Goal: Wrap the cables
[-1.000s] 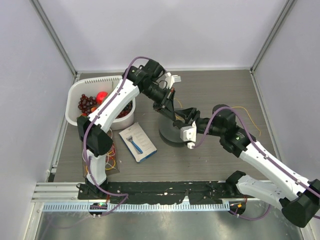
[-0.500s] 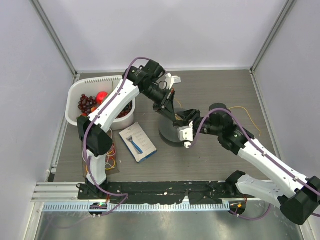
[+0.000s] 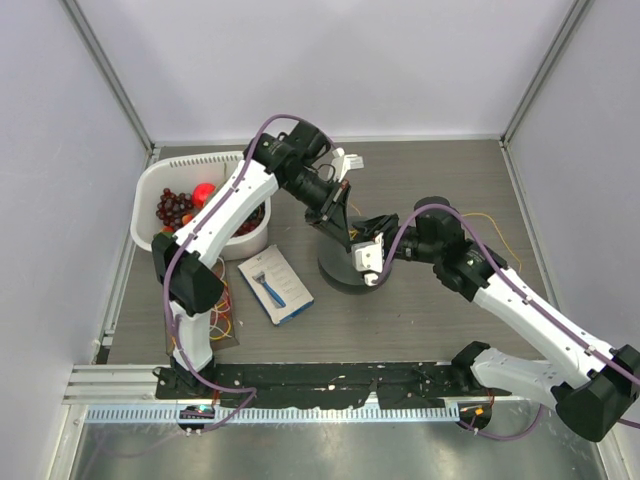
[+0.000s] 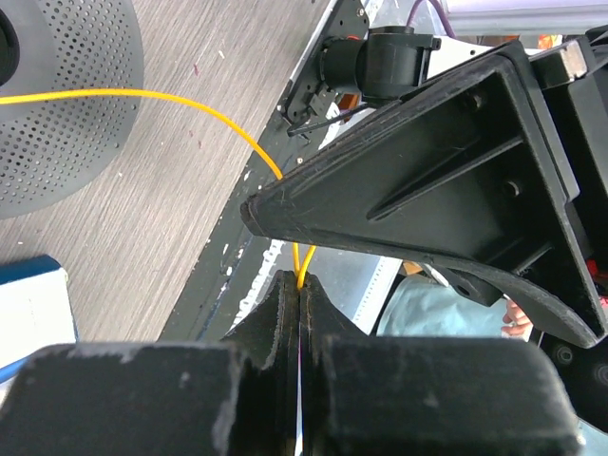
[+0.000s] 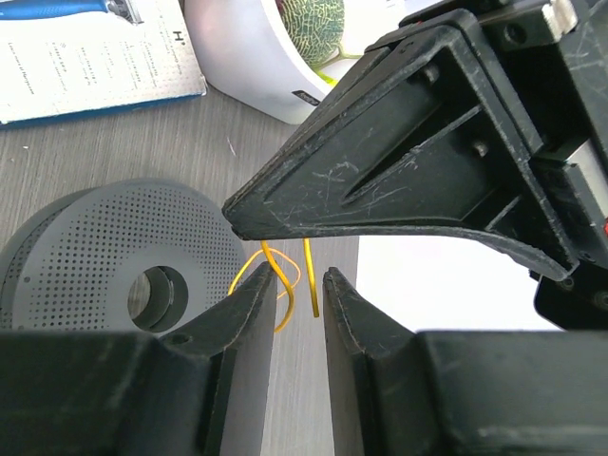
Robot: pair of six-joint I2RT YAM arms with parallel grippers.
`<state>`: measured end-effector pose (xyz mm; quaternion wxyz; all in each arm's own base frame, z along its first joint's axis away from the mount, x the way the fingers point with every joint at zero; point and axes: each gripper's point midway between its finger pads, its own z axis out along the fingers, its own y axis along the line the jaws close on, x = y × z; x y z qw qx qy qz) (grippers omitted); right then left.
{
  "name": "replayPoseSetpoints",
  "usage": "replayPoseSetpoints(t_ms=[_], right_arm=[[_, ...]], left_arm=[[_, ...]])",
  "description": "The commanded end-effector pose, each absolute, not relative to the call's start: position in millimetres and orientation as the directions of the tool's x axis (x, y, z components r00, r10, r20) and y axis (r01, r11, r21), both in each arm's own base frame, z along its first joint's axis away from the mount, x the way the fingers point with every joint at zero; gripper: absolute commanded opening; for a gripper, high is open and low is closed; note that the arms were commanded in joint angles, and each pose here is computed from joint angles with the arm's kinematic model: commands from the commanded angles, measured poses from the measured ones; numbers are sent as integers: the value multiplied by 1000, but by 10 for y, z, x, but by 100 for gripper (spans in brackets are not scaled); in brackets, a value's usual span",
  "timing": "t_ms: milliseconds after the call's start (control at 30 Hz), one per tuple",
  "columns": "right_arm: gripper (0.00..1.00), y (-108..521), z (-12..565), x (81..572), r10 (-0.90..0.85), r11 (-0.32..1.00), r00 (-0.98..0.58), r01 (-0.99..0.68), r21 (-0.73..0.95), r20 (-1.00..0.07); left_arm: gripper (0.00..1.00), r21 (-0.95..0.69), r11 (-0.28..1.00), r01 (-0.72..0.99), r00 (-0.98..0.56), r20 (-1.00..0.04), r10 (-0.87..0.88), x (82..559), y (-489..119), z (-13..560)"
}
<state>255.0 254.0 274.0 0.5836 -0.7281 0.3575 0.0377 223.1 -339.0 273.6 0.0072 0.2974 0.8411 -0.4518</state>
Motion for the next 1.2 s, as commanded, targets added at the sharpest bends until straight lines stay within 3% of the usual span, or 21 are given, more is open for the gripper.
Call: replayPoseSetpoints(t_ms=[0,367,567,667,800,1000,1167], right_arm=[[31,2557,2895,2544,-469,-51,743,-563,-825,-478],[25,2519,2861,2546,-481,-73,756,-539,-839,-443],[15,2517,2901,2577,-485,-54,757,-525,-849,-437],[5,2522,2938,2580,-484,-40,749,-536,-843,-453],[1,2508,3001,2608,-497,7,709,-572,-820,-500],[1,2107,3211,3162,-525,292,471,-683,-670,-709],[1,1637,3508,3784,-497,573,269,-613,-545,-825]], left_arm=[[0,-751,385,536,-804,-316,503,2096,-3319,2915],[0,-756,387,528,-809,-310,499,2104,-3341,2912],[0,-768,377,518,-813,-306,496,2101,-3356,2924],[2,-771,376,515,-814,-302,496,2090,-3360,2914],[49,-771,359,526,-813,-332,478,2147,-3321,2980],[96,-683,391,617,-787,-523,329,2715,-3097,3197],[100,-555,529,642,-748,-606,272,3241,-2862,2986]])
